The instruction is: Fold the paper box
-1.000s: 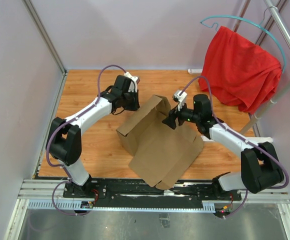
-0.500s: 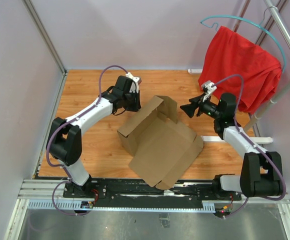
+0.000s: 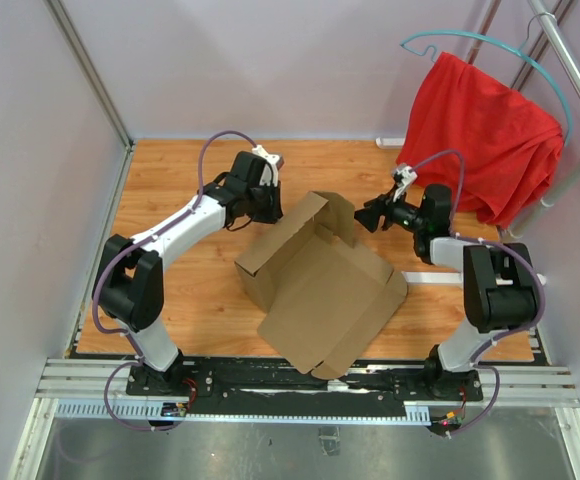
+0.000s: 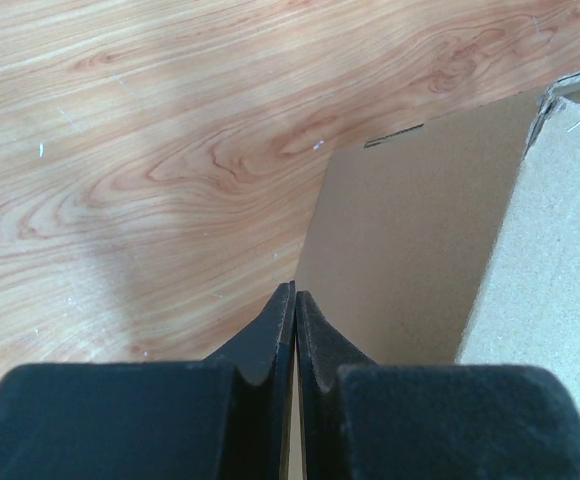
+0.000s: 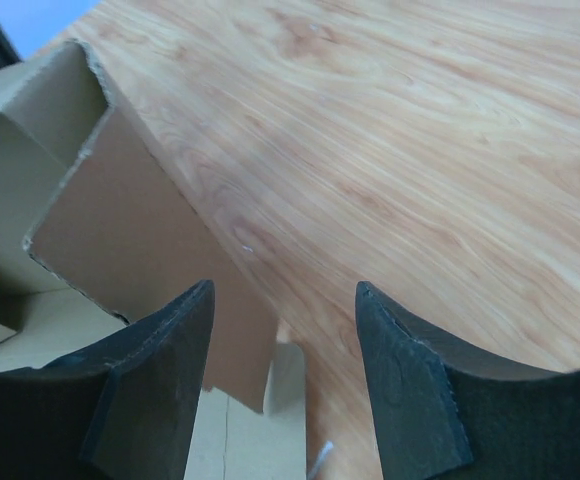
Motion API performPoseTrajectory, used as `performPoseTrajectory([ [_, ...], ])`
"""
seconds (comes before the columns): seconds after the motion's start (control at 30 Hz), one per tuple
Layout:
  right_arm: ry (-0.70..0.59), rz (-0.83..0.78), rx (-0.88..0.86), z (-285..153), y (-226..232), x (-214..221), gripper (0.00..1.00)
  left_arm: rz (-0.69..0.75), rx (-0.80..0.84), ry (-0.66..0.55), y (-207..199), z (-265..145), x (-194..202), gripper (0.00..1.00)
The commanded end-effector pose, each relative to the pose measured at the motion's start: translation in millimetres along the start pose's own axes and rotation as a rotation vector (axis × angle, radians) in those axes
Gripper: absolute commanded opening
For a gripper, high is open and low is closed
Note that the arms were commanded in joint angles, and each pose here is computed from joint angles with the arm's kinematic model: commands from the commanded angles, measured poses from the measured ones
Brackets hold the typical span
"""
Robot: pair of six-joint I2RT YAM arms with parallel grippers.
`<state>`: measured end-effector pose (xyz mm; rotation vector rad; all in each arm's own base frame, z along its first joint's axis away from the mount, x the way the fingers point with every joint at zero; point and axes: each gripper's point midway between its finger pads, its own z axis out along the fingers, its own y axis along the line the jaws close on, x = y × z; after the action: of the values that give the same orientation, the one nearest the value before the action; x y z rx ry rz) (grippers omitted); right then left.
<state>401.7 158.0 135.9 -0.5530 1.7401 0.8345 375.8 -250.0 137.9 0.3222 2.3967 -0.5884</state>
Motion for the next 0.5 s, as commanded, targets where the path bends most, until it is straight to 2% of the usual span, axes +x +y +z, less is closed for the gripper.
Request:
performPoseTrajectory([
  [0.0,-0.154,-0.088,-0.242,6,32,-32,0.59,0.023,0.035,-0.032,-13,-9,-8,0.07],
  [0.17,-0.212,-0.028,-0.420,5,55,-35,0.58,0.030,0.033,-0.027,-15,-10,-7,0.07],
  [0.47,-0.172,-0.026,-0.428,0,67,-13,0.57,0.040,0.014,-0.027,-16,-13,-7,0.07],
])
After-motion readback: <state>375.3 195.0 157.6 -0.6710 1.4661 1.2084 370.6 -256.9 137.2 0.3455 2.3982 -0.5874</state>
